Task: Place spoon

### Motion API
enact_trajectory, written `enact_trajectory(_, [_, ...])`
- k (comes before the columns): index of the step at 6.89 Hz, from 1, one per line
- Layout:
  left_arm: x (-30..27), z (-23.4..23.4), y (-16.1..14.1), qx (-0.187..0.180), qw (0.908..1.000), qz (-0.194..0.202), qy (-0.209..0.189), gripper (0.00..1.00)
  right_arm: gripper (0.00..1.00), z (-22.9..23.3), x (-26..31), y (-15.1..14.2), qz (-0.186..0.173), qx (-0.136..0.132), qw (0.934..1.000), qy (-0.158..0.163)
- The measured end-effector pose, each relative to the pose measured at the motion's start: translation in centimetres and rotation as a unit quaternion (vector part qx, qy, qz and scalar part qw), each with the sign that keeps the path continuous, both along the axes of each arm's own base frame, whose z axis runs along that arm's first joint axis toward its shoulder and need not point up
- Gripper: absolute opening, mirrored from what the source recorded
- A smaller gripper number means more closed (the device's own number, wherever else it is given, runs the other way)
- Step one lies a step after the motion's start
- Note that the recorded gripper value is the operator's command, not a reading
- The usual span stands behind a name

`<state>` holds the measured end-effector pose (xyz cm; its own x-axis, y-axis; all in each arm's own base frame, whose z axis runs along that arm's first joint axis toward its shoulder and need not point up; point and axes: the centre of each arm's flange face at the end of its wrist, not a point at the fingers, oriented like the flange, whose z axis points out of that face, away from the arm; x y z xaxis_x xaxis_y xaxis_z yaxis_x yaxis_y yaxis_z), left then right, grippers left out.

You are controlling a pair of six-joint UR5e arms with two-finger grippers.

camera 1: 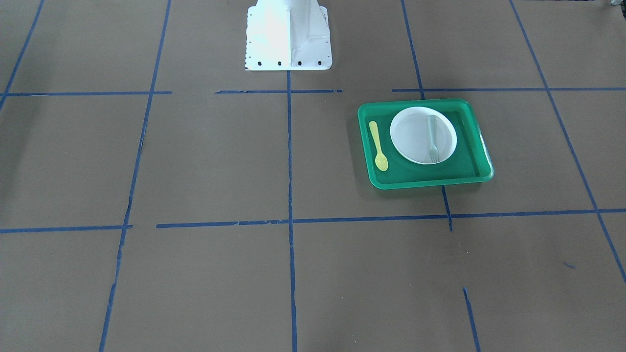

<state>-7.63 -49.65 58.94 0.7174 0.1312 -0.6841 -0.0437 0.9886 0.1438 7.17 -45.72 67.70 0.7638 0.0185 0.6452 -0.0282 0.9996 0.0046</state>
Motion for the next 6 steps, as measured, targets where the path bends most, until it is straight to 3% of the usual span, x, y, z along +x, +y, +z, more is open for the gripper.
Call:
enact_trajectory(2, [0.0,-0.4,3.0,0.001,1.0,-0.004,0.008,1.0,1.0,0.0,0.0,0.0,0.0,0.0,1.0,0.0])
enact_trajectory(6, [-0.3,-0.2,2.8,-0.003,0.9999,-0.005,0.012,1.0,1.0,0.0,0.0,0.0,0.0,0.0,1.0,0.0])
